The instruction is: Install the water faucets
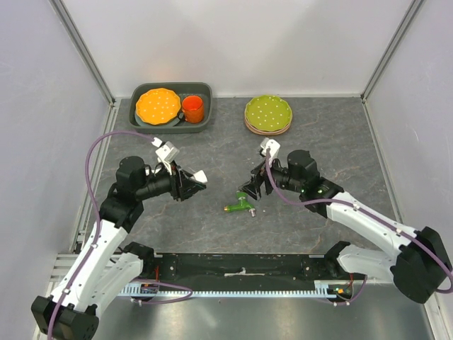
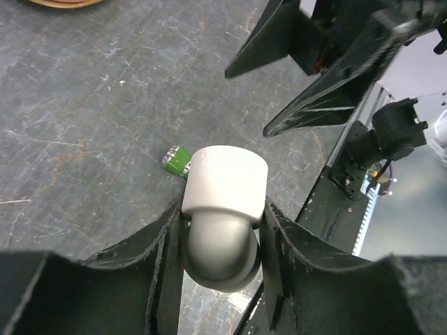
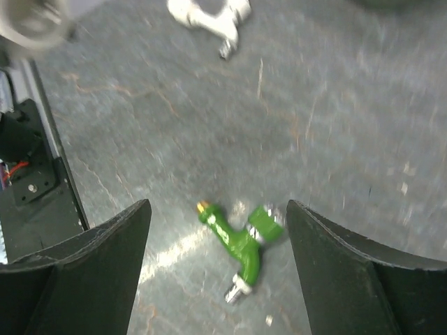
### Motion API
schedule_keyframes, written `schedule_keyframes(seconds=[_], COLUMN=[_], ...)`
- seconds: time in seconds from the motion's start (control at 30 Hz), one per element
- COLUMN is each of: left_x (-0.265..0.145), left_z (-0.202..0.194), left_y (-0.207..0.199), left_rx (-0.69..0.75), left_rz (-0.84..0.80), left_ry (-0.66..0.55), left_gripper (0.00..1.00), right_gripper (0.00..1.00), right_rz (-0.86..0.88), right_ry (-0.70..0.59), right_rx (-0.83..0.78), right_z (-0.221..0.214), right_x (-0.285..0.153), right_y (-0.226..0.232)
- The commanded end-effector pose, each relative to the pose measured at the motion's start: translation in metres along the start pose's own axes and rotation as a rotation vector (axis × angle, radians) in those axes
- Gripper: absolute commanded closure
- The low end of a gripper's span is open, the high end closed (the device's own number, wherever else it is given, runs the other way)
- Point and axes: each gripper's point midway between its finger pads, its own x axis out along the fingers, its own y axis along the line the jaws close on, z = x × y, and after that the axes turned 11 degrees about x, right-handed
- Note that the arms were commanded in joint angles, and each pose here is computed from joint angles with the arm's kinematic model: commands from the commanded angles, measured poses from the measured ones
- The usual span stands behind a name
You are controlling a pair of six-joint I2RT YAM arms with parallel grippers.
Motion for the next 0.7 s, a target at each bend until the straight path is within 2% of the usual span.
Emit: schedule_keyframes(seconds=[0.0,0.13,0.23,0.47,0.67], left_x=[-0.004,-0.005,-0.007,-0.014,-0.014], left_z=[0.000,-0.004,-0.007,-0.007,-0.009], left_y=[0.010,0.011,0.010,0.015,0.014], left_rx=[0.079,0.078,0.070,0.068,0.054], left_rz=[0.065,0.073,0.077,0.134,0.136], left_ry=[-0.009,-0.001,0.004,-0.006,-0.003], left_gripper=[0.98,0.98,0.98,0.98,0.98], right_gripper=[0.15,0.18,0.24,0.33,0.35], right_rz=[-0.152,-0.222,-0.262,-0.349,-0.385], right_ry=[0.175,0.346,0.452,0.551,0.593], right_rx=[0.188,0.245,0.298,0.342,0.331], right_z=[-0.052,-0.097,-0.122,-0.150,-0.160], right_x=[-0.002,-0.002,-0.001,0.008,0.024], right_y=[-0.025,-0.041,-0.049,-0.064,-0.062])
